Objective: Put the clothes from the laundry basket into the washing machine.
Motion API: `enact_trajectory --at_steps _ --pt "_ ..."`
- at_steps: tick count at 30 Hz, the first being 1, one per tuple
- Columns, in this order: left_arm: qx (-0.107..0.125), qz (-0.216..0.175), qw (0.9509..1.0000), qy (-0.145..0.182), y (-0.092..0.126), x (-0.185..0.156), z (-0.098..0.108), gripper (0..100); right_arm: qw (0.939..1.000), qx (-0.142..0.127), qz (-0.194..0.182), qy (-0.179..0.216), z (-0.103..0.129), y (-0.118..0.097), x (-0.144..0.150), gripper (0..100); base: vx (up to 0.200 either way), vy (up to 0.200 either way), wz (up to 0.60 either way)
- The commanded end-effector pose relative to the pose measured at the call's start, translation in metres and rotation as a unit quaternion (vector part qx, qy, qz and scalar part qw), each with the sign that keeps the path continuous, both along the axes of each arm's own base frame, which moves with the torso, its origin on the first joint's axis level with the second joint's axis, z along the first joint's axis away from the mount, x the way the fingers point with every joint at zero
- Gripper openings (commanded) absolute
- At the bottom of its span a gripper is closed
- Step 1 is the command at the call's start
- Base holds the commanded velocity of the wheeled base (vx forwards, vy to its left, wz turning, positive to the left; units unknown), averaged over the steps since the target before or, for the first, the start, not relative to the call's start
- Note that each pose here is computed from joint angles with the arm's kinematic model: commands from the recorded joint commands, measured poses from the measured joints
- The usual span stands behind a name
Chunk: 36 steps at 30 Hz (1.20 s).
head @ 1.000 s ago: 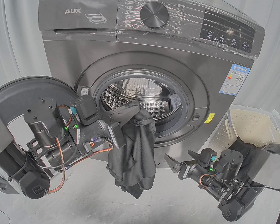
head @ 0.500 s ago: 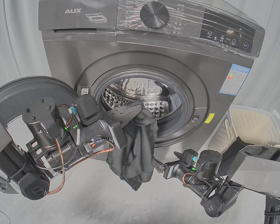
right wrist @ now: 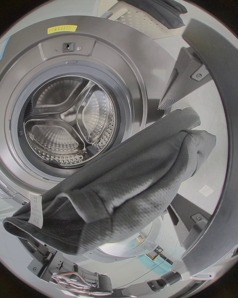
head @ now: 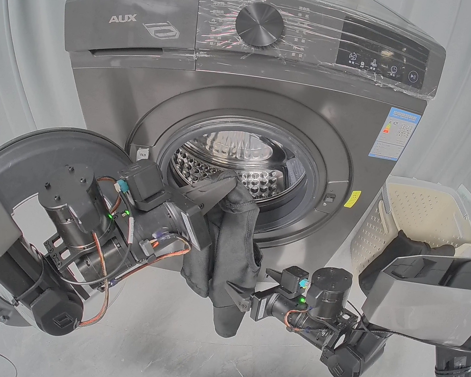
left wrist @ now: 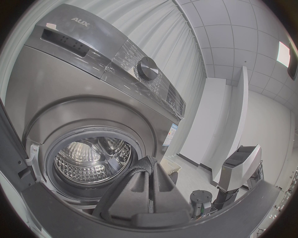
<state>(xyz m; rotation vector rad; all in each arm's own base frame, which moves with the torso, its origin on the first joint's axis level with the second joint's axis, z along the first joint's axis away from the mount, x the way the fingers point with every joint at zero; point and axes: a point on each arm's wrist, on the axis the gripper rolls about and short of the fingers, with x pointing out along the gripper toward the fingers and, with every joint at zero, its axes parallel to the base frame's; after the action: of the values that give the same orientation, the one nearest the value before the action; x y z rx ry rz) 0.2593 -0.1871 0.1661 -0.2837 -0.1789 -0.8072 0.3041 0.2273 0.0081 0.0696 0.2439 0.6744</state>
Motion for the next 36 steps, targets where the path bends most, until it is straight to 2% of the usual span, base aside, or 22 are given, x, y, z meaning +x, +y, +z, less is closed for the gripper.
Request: enact_trajectory --at_steps 1,4,12,13,23,27,31,36 --pt "-0.001 -0.001 1.0000 -0.002 0.001 -0.001 0.001 0 0.9999 0.008 -0.005 -0.009 0.005 -0.004 0.007 100 0.000 0.000 0.00" --pt "0.000 -0.001 1.0000 -0.001 0.001 -0.002 0.001 0 0.9996 0.020 0.013 -0.018 0.010 -0.002 0.013 100 0.000 0.000 0.00" --pt "0.003 0.001 1.0000 0.005 0.002 -0.002 -0.003 0 0.9987 0.030 0.024 -0.034 0.013 0.004 0.015 100 0.000 0.000 0.00" --pt "0.004 0.001 1.0000 0.006 0.002 -0.002 -0.003 0 0.9984 0.034 0.024 -0.039 0.014 0.004 0.016 0 0.000 0.000 0.00" --pt "0.008 0.006 0.9999 0.012 0.003 0.001 -0.007 0 0.9977 0.035 0.028 -0.050 0.020 -0.007 0.005 0 0.000 0.000 0.00" --pt "0.010 0.022 0.9996 0.015 0.011 0.008 -0.010 0 0.9976 0.037 0.022 -0.054 0.038 -0.019 -0.005 0 0.000 0.000 0.00" --pt "0.007 0.042 0.9990 0.011 0.025 0.010 -0.005 0 0.9969 0.039 0.022 -0.065 0.066 -0.036 -0.029 0 0.000 0.000 0.00" --pt "0.012 0.035 0.9992 0.014 0.037 -0.008 -0.001 0 0.9925 0.062 0.027 -0.102 0.105 -0.048 -0.054 0 0.000 0.000 0.00"
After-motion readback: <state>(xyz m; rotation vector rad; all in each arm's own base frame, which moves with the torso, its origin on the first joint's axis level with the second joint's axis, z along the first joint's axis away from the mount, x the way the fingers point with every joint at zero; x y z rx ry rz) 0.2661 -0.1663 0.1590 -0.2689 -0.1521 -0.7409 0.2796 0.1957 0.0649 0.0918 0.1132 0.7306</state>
